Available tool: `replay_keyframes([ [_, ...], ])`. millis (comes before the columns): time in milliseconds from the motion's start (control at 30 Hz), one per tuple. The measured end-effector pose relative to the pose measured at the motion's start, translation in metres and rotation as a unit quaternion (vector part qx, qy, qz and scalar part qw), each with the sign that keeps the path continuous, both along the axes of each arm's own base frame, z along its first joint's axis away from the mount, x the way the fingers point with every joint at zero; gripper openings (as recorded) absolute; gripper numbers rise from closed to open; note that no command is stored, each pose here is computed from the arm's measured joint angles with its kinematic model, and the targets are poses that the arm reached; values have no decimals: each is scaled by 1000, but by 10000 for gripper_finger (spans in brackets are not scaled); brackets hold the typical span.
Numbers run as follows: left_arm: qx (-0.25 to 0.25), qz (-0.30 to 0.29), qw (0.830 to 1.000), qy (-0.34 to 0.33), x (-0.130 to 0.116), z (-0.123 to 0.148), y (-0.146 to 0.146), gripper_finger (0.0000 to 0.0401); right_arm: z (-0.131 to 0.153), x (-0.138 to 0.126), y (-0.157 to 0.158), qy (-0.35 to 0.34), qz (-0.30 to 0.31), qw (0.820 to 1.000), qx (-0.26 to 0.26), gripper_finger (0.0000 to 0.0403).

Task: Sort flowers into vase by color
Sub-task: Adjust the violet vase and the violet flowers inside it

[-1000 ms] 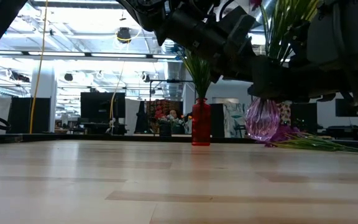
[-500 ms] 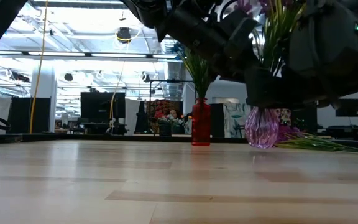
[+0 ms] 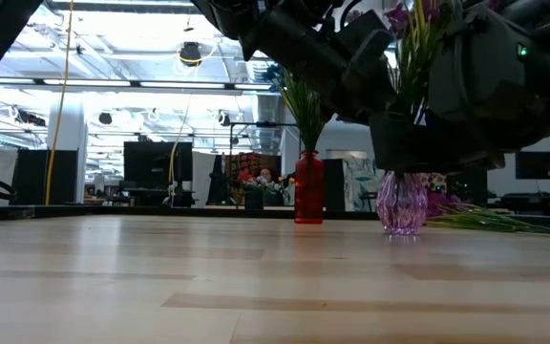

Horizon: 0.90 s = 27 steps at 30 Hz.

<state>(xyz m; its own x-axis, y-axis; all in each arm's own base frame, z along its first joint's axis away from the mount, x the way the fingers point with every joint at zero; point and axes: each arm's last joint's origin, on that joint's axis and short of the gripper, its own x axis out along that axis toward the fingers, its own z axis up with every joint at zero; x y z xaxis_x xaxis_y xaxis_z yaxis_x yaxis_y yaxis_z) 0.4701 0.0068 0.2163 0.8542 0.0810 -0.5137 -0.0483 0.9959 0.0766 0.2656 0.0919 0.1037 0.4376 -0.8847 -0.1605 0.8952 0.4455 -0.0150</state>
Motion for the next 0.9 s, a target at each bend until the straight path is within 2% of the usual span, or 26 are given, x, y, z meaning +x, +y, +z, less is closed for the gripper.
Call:
replay_keyframes([
  [300, 8, -5, 1000, 16, -4, 3, 0, 179, 0, 0, 0, 0, 0, 1000, 0, 170],
  [633, 35, 10, 995, 94, -31, 26, 1, 179, 0, 0, 0, 2, 0, 1000, 0, 170],
  [900, 56, -15, 996, 74, -63, 38, -13, 179, 0, 0, 0, 3, 0, 1000, 0, 170],
])
